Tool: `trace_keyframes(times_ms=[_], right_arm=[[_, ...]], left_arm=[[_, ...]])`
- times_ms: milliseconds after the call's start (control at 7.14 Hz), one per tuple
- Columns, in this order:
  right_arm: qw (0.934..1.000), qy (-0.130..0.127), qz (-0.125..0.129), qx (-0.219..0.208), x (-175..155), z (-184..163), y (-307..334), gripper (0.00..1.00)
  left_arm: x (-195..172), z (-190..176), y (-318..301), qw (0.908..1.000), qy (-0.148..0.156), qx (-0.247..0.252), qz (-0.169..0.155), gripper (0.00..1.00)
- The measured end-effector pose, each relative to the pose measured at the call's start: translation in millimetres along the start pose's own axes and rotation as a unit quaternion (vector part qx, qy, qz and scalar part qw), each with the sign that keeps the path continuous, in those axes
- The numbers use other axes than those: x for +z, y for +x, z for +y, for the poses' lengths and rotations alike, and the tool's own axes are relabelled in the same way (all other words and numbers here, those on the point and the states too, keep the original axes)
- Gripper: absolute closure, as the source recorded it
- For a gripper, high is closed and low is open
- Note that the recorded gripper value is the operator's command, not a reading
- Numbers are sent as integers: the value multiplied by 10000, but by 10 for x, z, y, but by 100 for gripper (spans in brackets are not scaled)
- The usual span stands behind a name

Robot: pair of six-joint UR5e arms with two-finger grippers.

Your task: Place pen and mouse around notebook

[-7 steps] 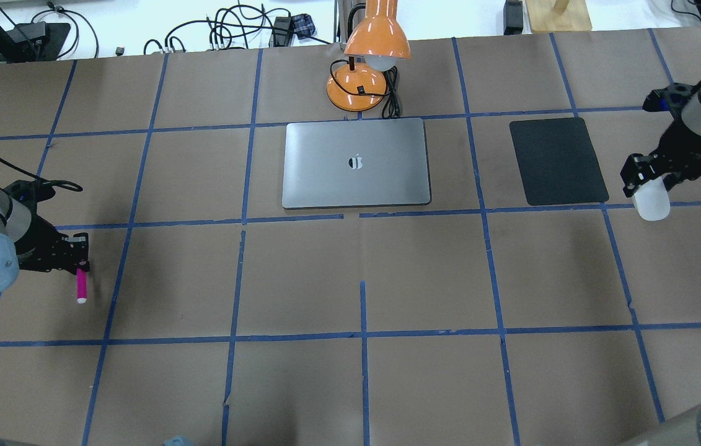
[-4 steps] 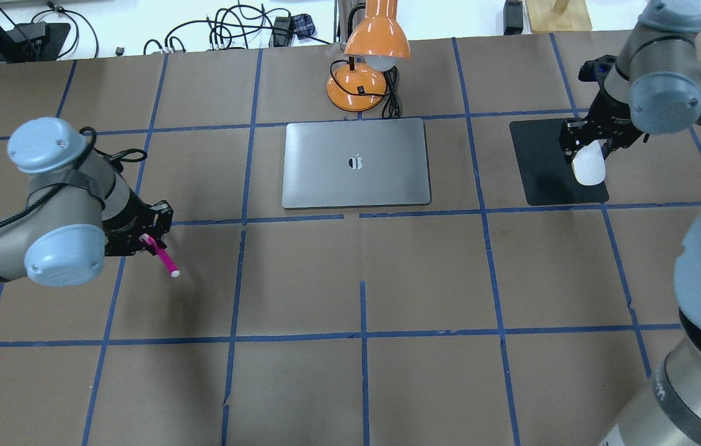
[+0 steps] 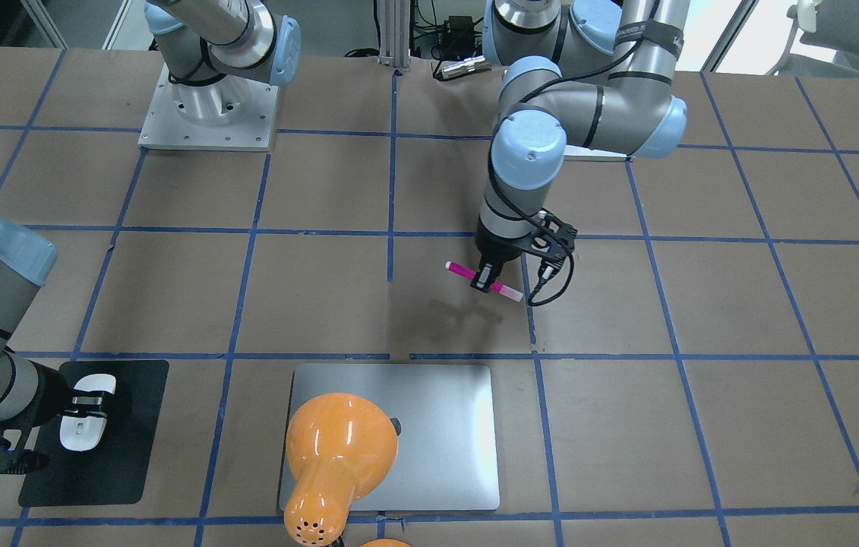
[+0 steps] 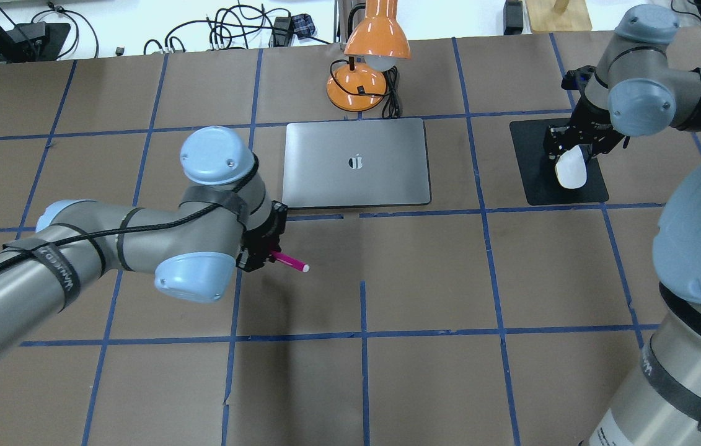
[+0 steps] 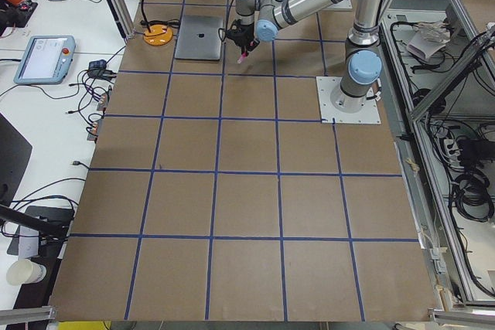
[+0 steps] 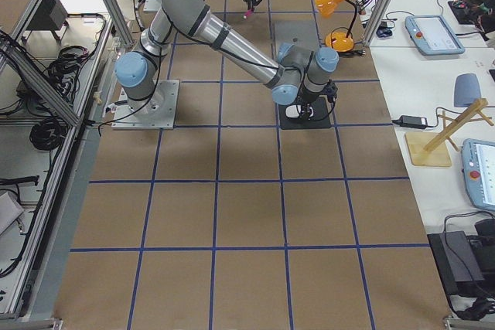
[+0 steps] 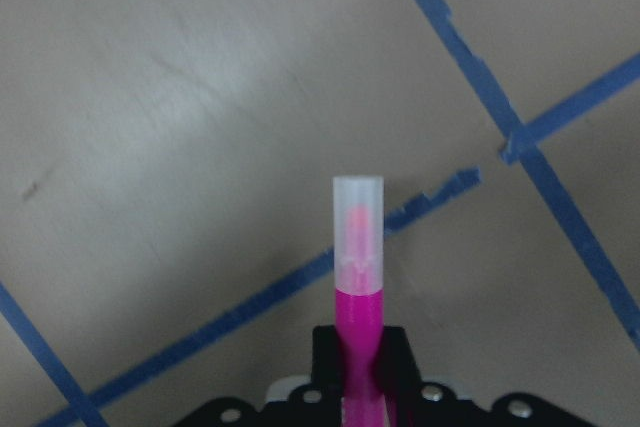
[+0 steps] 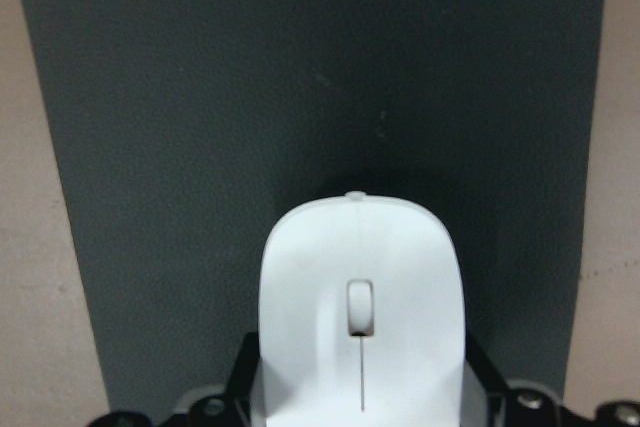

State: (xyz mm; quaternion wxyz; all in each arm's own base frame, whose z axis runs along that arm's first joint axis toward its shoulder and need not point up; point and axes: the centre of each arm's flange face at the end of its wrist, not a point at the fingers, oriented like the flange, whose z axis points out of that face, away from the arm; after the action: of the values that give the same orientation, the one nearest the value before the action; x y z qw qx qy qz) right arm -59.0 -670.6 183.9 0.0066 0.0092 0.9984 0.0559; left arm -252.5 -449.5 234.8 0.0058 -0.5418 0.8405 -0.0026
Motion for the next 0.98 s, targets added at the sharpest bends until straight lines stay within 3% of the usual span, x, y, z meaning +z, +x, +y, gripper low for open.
trace_keyframes(times_ms=[280,700,840,980], right_arm=[[10000,63,26,3,-98,-24,3,0],[9997,45,89,-209,-999,1,-319,0],[9992,106,136,-348,-1328,109,-620,0],[9989,115,146,-424,-1548,243,-922,0]], left_arm=[[46,647,282,9970,-2,-769,-94,100],[361,1060,405,9950,-23,-934,-346,100],[455,1098,410,9943,-62,-970,-434,5],[540,1121,419,9936,-73,-1004,-504,0]])
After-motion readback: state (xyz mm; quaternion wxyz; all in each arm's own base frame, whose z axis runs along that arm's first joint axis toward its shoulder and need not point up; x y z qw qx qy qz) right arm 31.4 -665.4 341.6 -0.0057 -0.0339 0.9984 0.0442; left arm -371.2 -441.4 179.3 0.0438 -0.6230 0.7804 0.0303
